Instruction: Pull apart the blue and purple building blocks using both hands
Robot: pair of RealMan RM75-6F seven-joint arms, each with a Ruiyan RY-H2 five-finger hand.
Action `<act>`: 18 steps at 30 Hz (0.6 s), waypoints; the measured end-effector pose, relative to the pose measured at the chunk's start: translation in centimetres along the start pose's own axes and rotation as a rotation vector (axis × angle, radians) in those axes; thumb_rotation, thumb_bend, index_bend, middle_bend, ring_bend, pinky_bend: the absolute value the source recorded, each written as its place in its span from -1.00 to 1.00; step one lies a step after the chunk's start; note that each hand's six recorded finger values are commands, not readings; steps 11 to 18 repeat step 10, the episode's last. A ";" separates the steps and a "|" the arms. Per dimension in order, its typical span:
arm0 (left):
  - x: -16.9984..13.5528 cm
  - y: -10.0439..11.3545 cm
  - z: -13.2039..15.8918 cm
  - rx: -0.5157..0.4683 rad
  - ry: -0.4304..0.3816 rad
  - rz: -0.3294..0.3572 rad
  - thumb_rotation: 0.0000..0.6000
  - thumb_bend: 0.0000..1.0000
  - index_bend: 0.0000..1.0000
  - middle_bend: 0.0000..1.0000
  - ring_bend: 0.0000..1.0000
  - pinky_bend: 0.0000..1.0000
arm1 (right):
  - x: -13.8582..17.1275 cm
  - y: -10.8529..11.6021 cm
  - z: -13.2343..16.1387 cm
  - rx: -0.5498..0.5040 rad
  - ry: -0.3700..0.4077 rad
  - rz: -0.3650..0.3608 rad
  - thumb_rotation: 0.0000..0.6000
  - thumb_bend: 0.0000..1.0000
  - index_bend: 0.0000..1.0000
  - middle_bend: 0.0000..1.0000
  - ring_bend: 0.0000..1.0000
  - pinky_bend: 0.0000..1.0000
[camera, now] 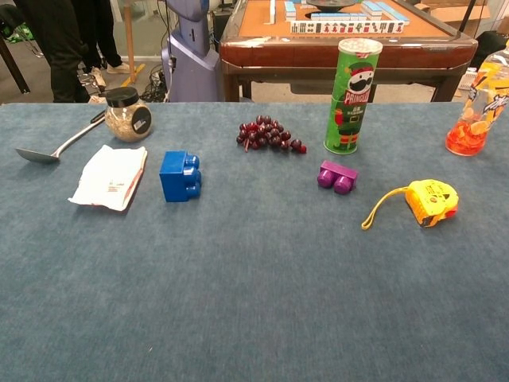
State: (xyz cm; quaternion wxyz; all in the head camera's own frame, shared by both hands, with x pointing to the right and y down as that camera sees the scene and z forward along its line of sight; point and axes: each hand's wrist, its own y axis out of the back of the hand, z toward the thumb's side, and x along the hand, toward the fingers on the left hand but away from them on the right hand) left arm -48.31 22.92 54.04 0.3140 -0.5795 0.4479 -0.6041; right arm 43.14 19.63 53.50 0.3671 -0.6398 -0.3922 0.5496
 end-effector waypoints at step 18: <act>-1.1 0.5 -1.2 0.017 0.017 0.004 1.00 -0.93 -0.70 -0.56 -0.63 -0.19 | 0.8 1.3 -0.7 -0.002 -0.023 -0.018 1.00 -1.00 -0.67 -0.35 -0.42 -0.28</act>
